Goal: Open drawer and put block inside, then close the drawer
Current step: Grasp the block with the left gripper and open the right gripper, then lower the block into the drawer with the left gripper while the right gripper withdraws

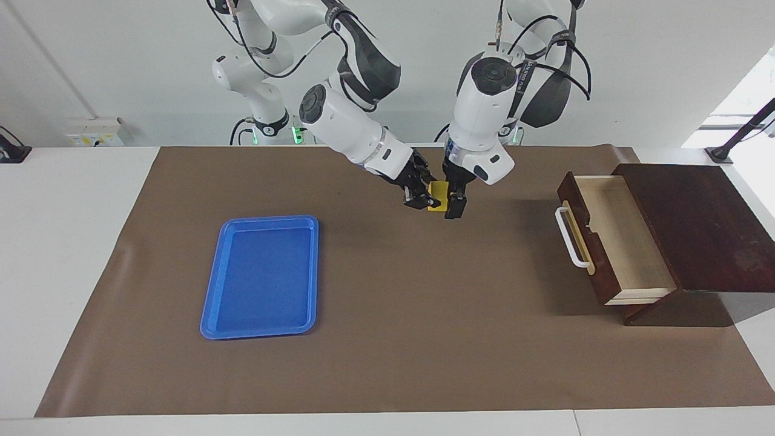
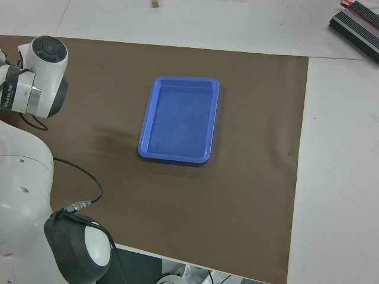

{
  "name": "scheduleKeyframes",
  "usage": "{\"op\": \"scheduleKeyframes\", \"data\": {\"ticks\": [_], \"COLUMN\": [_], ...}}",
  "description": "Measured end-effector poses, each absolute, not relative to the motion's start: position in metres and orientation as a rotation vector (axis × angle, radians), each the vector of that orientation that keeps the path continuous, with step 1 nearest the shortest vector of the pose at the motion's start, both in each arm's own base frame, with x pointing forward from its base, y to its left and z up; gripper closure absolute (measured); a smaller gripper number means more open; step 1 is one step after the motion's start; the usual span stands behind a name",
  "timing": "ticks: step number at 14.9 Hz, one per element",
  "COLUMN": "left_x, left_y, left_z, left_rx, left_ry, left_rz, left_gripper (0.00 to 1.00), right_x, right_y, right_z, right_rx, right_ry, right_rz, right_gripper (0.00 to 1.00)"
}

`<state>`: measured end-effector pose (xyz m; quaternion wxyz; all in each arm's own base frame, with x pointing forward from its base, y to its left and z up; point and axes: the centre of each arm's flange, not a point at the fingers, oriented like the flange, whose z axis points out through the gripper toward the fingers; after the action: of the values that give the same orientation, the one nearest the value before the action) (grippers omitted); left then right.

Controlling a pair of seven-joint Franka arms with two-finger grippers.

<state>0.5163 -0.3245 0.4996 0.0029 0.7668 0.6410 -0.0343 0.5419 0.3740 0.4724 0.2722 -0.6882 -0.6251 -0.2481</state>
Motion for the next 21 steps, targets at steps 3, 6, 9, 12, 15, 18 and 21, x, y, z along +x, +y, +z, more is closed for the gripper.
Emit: {"op": "scheduleKeyframes", "data": {"ticks": [3, 6, 9, 12, 15, 18, 21], "left_x": [0.515, 0.515, 0.516, 0.516, 0.518, 0.535, 0.559], "left_y": [-0.324, -0.324, -0.324, -0.324, -0.320, -0.288, -0.199], "left_z": [0.498, 0.498, 0.498, 0.498, 0.498, 0.511, 0.547], "left_rx": [2.408, 2.406, 2.404, 2.403, 2.396, 2.358, 2.354], "left_ry": [2.013, 2.016, 2.017, 2.017, 2.025, 2.054, 2.034], "left_rz": [-0.111, -0.112, -0.114, -0.117, -0.118, -0.109, -0.090], "left_gripper": [0.44, 0.45, 0.45, 0.45, 0.45, 0.45, 0.45], "right_x": [0.542, 0.542, 0.542, 0.542, 0.543, 0.544, 0.546], "right_y": [0.374, 0.375, 0.374, 0.375, 0.375, 0.373, 0.370], "right_z": [0.473, 0.473, 0.473, 0.473, 0.474, 0.475, 0.475], "right_rx": [-1.852, -1.852, -1.852, -1.852, -1.854, -1.858, -1.861], "right_ry": [-1.683, -1.684, -1.683, -1.682, -1.679, -1.675, -1.671], "right_rz": [-0.671, -0.670, -0.670, -0.670, -0.672, -0.672, -0.668], "right_gripper": [0.45, 0.45, 0.45, 0.41, 0.11, 0.00, 0.00]}}
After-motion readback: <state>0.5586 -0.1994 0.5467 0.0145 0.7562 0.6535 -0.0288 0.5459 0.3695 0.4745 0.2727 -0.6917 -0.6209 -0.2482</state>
